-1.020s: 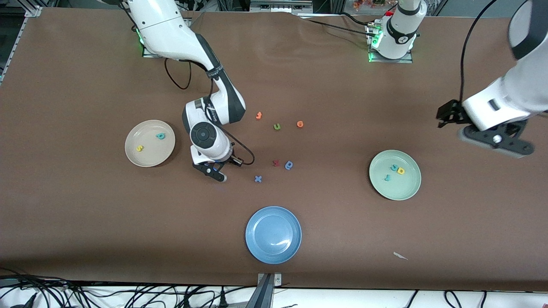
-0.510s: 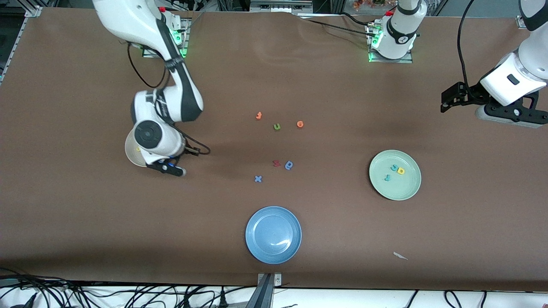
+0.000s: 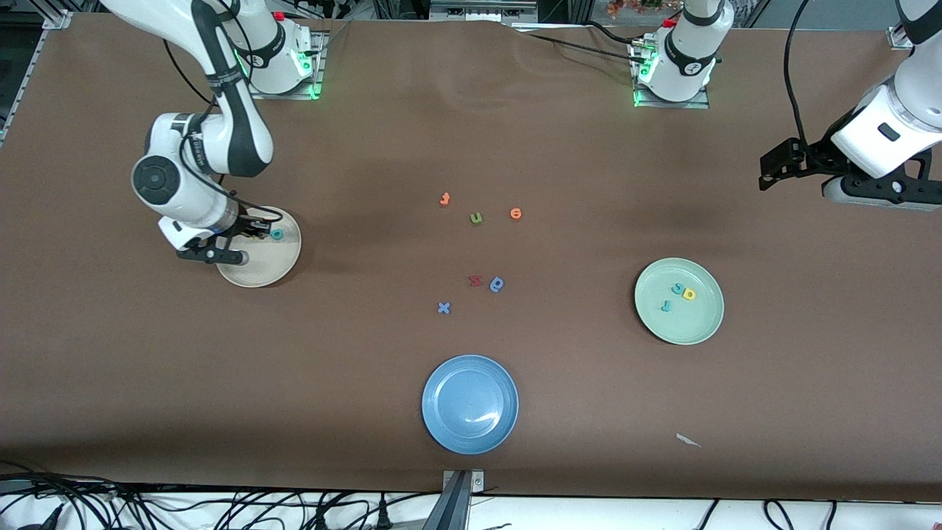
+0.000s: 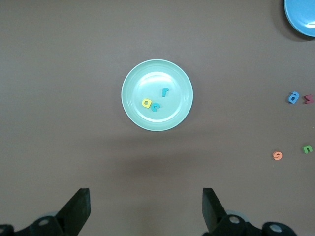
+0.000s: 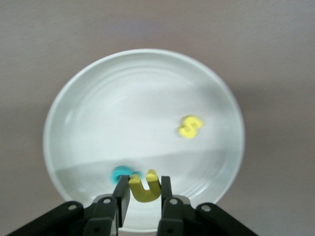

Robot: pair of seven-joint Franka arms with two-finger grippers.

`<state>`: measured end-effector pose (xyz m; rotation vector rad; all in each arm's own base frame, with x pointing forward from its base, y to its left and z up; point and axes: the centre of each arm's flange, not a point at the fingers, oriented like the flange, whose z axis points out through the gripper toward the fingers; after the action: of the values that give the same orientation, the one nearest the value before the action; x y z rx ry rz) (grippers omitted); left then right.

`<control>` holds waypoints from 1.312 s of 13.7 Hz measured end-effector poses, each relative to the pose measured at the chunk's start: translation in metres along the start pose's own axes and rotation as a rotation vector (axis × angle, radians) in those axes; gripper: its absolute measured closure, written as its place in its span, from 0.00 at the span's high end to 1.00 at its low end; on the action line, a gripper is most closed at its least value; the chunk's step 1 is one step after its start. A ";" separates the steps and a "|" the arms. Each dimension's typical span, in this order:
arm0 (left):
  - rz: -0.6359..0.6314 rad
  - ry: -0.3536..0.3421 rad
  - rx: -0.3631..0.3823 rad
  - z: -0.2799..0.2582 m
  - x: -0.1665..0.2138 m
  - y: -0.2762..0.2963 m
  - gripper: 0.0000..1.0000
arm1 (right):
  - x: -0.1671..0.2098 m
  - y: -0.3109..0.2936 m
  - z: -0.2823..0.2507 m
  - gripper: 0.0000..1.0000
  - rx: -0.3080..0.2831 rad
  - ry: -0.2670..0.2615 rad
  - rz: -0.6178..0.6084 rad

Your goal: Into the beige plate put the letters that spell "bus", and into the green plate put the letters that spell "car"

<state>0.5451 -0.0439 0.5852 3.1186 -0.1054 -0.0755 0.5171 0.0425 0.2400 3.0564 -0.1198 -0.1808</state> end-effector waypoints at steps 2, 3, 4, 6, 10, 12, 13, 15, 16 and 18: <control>-0.002 0.004 0.001 -0.002 -0.001 0.004 1.00 | 0.004 -0.003 -0.003 0.57 0.010 0.018 0.009; -0.002 0.006 0.001 -0.003 0.000 0.004 1.00 | 0.006 -0.006 -0.008 0.68 0.015 0.022 0.007; -0.003 0.008 0.000 -0.004 0.000 0.004 1.00 | 0.010 -0.009 -0.015 0.80 0.020 0.012 0.005; -0.003 0.010 0.000 -0.005 0.000 0.004 1.00 | 0.024 -0.015 -0.046 1.00 0.031 -0.045 0.015; -0.003 0.010 0.000 -0.006 0.000 0.004 1.00 | 0.046 -0.014 -0.115 1.00 0.048 -0.107 0.028; -0.003 0.016 0.000 -0.009 0.000 0.004 1.00 | 0.046 -0.025 -0.127 1.00 0.046 -0.127 0.045; 0.001 0.020 0.001 -0.011 0.000 0.006 1.00 | 0.047 -0.032 -0.134 1.00 0.036 -0.136 0.038; 0.012 0.024 0.001 -0.013 0.000 0.013 1.00 | 0.048 -0.026 -0.162 1.00 0.016 -0.118 0.025; 0.015 0.025 0.001 -0.013 0.000 0.015 1.00 | 0.043 -0.012 -0.186 1.00 0.025 -0.099 0.031; 0.017 0.025 0.002 -0.013 0.000 0.017 1.00 | 0.020 0.016 -0.240 1.00 0.047 -0.076 0.053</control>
<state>0.5443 -0.0601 0.5987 3.1186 -0.1315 -0.0358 0.5649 0.0426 0.4768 3.0895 -0.2120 -0.2951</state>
